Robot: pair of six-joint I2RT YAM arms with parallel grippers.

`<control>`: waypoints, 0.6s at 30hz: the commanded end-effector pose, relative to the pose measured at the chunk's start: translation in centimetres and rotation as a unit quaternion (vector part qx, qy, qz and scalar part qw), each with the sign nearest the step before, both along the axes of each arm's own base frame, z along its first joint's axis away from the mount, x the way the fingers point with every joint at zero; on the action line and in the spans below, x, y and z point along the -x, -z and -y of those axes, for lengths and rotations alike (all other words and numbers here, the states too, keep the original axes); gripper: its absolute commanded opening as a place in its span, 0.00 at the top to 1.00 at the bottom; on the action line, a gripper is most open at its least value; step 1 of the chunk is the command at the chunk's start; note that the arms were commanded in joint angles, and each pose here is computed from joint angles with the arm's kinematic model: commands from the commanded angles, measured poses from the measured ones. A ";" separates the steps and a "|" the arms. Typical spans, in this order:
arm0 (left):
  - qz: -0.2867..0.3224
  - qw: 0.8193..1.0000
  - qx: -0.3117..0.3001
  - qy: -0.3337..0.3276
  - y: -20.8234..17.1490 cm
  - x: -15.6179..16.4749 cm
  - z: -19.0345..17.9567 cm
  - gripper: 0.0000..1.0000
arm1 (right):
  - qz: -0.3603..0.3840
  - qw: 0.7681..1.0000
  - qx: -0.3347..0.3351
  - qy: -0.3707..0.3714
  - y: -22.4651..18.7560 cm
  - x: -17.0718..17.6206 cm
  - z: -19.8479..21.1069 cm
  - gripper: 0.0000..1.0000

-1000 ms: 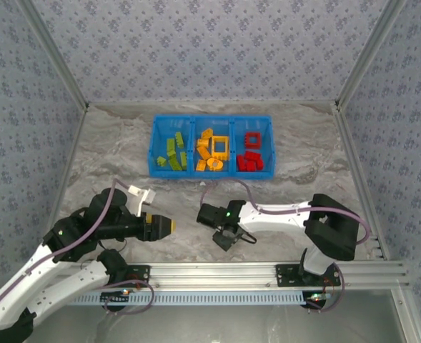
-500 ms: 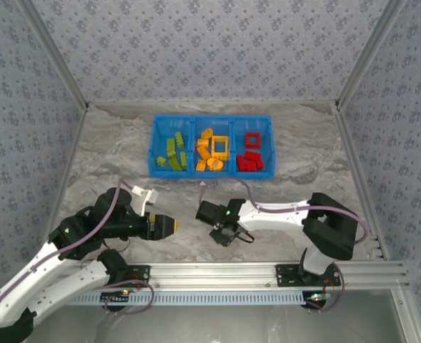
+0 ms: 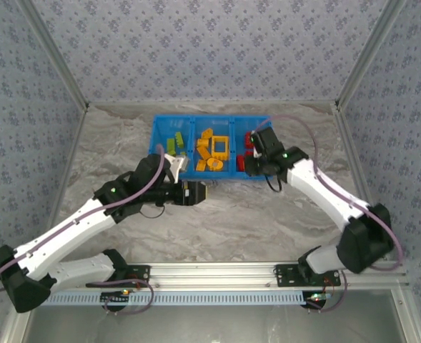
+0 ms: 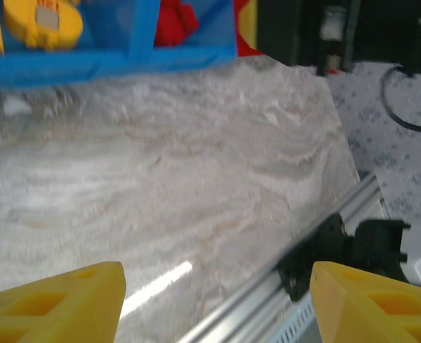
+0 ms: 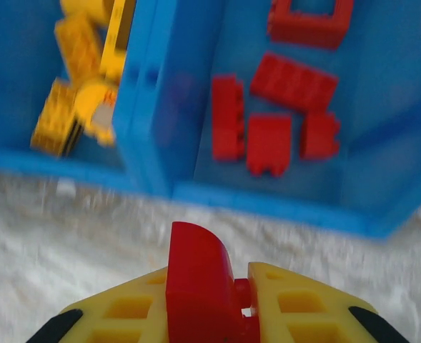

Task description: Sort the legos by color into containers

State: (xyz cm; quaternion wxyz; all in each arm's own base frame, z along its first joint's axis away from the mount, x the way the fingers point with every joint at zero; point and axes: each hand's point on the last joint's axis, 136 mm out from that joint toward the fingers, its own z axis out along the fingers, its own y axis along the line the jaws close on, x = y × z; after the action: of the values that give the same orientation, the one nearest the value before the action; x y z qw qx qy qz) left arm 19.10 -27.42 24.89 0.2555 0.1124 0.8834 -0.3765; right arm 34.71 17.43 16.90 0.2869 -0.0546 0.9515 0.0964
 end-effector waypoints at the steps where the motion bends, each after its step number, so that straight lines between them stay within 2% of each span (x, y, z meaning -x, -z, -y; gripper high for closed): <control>1: 0.099 0.994 0.022 -0.031 -4.4 -3.1 2.0 0.31 | 0.016 0.999 -0.034 0.005 -0.4 -5.3 -1.0 0.80; 6: 0.122 0.992 -0.019 -0.031 -4.2 -4.9 6.1 0.32 | 0.007 0.999 -0.038 0.009 2.0 -11.3 -1.3 0.80; 9: 0.127 0.990 -0.048 -0.028 -3.3 -5.3 8.4 0.33 | -0.006 0.999 -0.048 -0.005 4.2 -13.3 -1.7 0.80; 18: 0.154 0.983 -0.097 -0.017 -2.3 -4.7 11.9 0.34 | -0.037 0.997 -0.066 0.002 9.4 -15.8 -1.6 0.78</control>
State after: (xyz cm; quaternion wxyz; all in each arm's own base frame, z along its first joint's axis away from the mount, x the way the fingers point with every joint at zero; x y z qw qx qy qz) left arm 23.48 -39.13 25.03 0.3499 0.1746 0.8786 -0.2741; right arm 49.23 18.48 6.89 0.2425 -0.0254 0.9596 0.1401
